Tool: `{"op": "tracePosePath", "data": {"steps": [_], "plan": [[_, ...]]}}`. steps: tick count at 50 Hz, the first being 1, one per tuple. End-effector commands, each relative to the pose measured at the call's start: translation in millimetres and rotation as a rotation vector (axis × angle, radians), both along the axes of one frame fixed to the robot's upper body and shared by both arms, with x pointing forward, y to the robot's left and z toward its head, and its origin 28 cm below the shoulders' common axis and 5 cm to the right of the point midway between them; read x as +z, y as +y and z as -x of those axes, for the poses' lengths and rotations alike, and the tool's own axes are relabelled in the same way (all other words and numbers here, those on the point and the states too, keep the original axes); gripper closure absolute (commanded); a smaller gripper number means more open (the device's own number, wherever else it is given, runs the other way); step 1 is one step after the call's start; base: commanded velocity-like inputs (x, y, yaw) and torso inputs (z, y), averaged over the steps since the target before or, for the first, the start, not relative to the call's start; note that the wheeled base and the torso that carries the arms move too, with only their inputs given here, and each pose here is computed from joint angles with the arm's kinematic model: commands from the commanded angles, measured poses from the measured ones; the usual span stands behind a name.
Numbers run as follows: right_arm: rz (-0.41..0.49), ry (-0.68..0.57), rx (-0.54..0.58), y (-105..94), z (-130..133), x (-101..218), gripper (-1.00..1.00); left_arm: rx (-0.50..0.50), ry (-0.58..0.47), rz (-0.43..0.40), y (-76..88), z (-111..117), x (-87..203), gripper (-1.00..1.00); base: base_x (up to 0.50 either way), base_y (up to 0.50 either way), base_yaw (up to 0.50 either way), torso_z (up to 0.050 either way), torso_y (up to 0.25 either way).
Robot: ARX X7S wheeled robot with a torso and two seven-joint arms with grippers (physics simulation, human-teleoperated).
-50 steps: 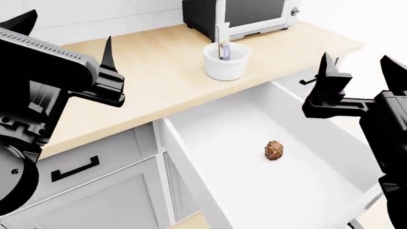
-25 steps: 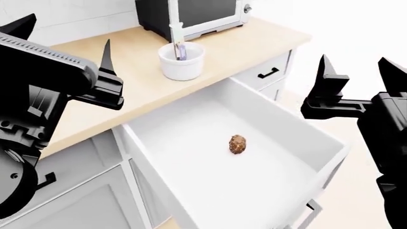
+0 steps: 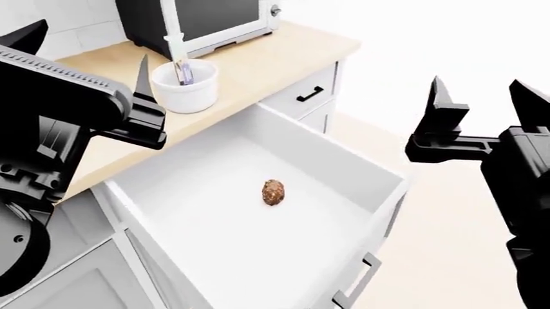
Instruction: Place the bar in the bowl and close the drawer.
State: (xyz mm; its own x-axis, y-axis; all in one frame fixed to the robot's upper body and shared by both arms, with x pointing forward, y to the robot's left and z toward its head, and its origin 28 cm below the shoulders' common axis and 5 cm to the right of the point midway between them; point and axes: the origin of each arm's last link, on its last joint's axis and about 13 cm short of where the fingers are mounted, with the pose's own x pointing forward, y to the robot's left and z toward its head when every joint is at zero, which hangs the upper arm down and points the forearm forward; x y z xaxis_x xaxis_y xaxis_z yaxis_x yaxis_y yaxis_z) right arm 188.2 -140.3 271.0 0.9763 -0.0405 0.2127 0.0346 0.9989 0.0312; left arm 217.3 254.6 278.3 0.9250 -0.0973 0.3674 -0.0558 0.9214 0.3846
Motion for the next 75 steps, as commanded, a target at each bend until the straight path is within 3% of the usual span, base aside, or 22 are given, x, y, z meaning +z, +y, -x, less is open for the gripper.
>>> {"op": "tracePosePath", "data": {"steps": [1,12,50,75], "plan": [[0.015,0.009,-0.005,-0.4,0.4,-1.7,-1.0,0.003,0.002,-0.001,0.1,0.6,-0.3,-1.0,0.0,0.0,0.0,0.0,0.0],[0.064,0.0,-0.018,-0.2,0.1,-0.5,-1.0,0.007,0.002,-0.003,1.2,2.6,0.4,-1.0,0.05,0.04,0.0,0.0,0.0],[0.054,-0.006,-0.012,0.3,-1.4,-0.6,-1.0,0.014,0.006,-0.007,0.7,-0.4,-2.8,-1.0,0.24,0.18,0.0,0.0,0.0],[0.031,-0.006,-0.013,-1.2,0.1,-2.1,-1.0,0.019,0.011,-0.01,2.7,3.0,-2.3,-1.0,0.11,-0.1,0.0,0.0,0.0]]}}
